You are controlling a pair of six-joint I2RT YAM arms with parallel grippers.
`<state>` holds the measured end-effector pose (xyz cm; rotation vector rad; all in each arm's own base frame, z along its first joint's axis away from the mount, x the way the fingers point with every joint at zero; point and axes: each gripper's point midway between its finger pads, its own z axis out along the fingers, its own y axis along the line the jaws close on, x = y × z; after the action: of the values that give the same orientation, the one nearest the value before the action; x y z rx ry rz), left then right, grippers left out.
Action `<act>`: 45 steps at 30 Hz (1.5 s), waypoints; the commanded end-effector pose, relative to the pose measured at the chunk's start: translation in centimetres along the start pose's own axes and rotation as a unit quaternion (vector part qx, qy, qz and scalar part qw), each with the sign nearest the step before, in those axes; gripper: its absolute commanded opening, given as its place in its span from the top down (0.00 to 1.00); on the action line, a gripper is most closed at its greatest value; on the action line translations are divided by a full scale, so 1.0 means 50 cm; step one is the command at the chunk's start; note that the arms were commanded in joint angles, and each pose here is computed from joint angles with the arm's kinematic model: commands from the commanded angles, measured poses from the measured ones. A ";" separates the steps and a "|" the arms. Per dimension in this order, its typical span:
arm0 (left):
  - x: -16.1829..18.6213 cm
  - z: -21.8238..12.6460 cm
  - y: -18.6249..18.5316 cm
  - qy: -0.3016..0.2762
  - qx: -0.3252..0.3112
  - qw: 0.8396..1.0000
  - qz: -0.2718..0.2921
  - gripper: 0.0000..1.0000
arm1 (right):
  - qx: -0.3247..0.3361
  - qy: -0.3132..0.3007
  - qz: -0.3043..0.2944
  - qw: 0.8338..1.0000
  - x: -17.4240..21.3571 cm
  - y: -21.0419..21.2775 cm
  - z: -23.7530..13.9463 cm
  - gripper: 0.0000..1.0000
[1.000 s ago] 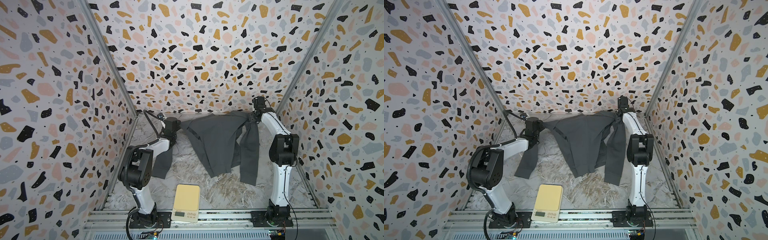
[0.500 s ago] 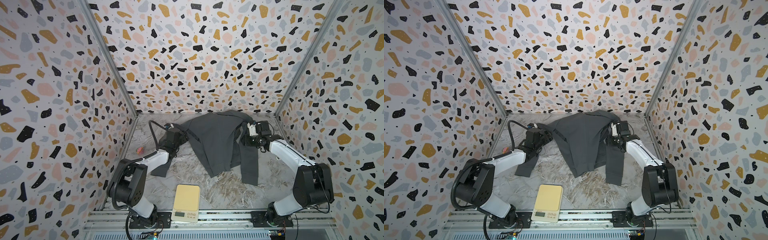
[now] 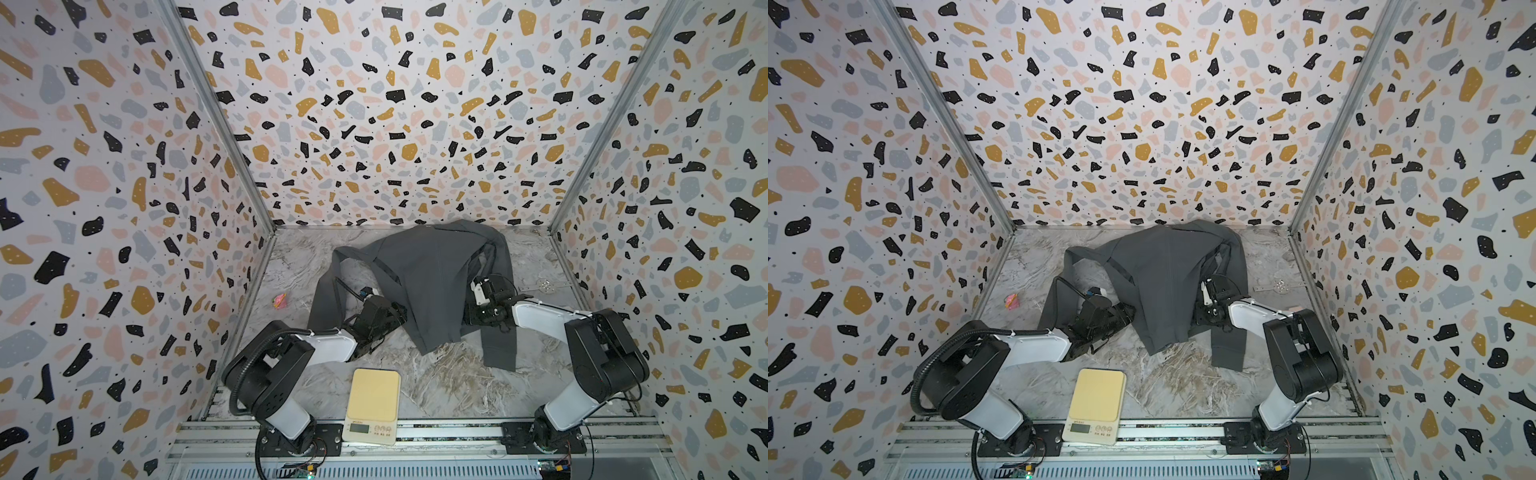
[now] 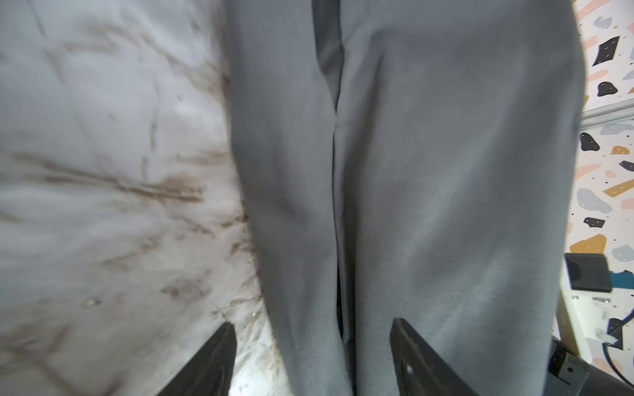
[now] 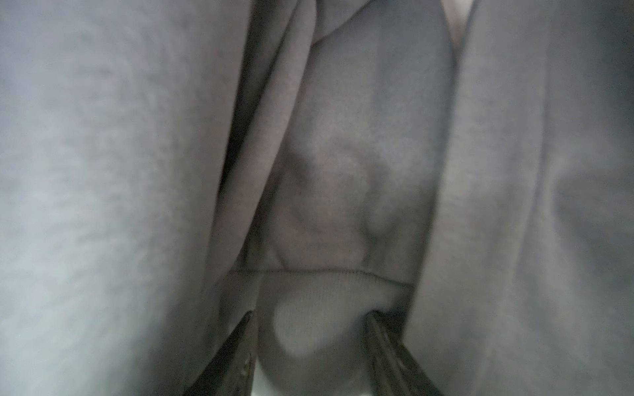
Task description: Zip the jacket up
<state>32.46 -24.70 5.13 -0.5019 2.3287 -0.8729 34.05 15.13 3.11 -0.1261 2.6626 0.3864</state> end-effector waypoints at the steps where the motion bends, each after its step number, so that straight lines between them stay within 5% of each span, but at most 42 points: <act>1: 0.037 0.016 -0.020 0.017 0.031 0.999 -0.017 0.32 | 0.029 0.007 -0.002 1.000 0.011 -0.012 0.015 0.50; 5: 0.079 0.044 -0.024 0.036 0.042 0.998 -0.026 0.48 | 0.041 0.020 -0.009 0.999 0.031 -0.022 0.025 0.63; 10: 0.106 0.059 -0.017 0.053 0.072 0.995 -0.052 0.98 | 0.039 0.002 -0.022 0.999 0.022 -0.018 -0.006 0.92; 12: 0.099 0.054 -0.008 0.046 0.064 0.996 -0.042 1.00 | 0.049 -0.008 -0.026 0.998 0.015 -0.027 -0.026 1.00; 24: -0.071 -0.056 0.084 -0.042 -0.040 0.998 0.015 1.00 | 0.018 -0.084 0.063 0.994 0.013 -0.110 -0.149 1.00; 35: -0.102 -0.128 0.199 -0.047 -0.104 0.993 0.008 1.00 | 0.006 -0.064 0.149 0.987 0.129 -0.143 -0.126 1.00; 37: -0.105 -0.149 0.211 -0.051 -0.119 0.992 0.009 0.71 | -0.005 -0.060 0.155 0.986 0.144 -0.137 -0.125 1.00; 40: -0.107 -0.181 0.198 -0.056 -0.111 0.992 0.026 0.39 | -0.047 -0.058 0.152 0.986 0.147 -0.101 -0.136 0.73; 45: -0.102 -0.225 0.155 -0.061 -0.059 0.996 -0.007 0.25 | -0.082 -0.082 0.109 0.987 0.113 -0.016 -0.190 0.47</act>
<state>29.39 -11.30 8.86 -0.5835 2.2511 -0.6653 24.83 10.02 5.83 0.1689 2.5281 0.6136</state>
